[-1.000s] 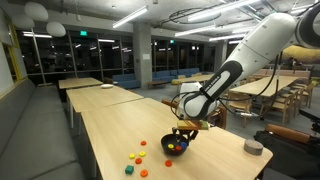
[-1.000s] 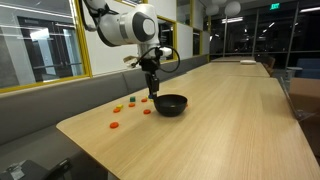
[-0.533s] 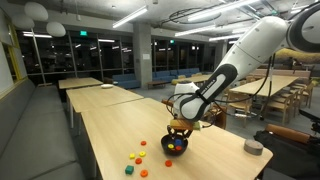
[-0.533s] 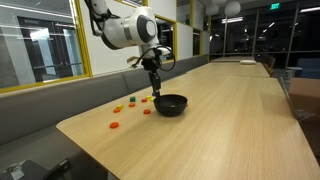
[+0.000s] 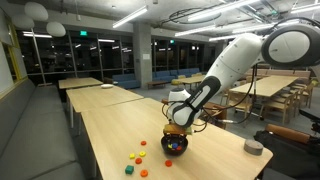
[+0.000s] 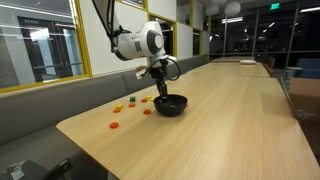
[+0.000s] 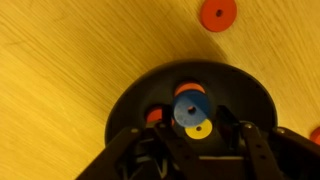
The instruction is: Put three orange rings and one blue ring inside the black bowl
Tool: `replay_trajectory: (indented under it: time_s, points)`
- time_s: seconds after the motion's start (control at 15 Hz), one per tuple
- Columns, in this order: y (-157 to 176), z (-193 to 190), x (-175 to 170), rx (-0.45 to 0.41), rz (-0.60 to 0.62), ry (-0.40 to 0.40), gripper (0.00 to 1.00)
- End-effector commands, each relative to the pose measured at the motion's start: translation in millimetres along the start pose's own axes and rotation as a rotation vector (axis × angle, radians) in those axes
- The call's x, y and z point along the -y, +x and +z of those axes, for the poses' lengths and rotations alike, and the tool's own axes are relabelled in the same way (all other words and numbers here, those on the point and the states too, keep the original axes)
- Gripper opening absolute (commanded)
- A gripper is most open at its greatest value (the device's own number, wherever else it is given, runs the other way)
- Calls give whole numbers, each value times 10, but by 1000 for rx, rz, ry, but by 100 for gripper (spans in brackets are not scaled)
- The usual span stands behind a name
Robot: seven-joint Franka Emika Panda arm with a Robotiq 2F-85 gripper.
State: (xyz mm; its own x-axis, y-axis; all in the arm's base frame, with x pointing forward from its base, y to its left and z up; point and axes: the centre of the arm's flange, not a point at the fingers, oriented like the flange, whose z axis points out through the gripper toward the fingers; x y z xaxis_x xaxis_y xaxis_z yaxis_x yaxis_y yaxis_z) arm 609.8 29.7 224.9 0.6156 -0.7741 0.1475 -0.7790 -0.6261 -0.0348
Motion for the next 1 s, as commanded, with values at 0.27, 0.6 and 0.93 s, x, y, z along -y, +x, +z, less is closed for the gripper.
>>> replay_trajectory:
  time_s: [0.27,0.6,0.93]
  points:
    - [14,-128,44,-14,45,-14,100]
    - [-369,-359,67,128,-16,0,100]
    - [-920,-459,187,257,-82,-5,100]
